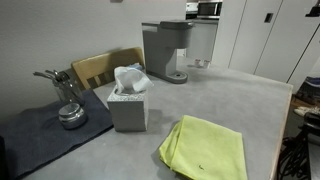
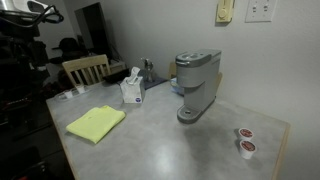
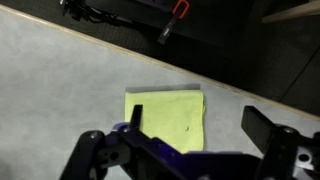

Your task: Unfold the towel

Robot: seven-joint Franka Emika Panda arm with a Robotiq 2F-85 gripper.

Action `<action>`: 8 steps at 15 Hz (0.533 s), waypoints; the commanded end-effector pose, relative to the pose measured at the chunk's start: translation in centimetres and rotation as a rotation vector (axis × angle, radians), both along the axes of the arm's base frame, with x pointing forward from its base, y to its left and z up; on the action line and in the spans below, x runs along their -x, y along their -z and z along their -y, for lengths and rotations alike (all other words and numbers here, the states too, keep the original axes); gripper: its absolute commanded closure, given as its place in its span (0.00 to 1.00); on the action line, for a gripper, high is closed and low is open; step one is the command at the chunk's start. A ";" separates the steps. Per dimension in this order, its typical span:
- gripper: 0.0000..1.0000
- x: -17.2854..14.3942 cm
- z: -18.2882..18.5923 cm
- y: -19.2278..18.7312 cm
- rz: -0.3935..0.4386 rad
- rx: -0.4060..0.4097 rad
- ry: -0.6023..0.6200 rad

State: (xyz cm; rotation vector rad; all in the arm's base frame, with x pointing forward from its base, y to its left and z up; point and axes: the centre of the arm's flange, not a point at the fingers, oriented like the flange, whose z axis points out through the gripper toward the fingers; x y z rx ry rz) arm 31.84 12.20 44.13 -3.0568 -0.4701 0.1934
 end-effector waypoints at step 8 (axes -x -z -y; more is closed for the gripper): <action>0.00 -1.0 -0.4 1.9 -0.009 0.005 0.019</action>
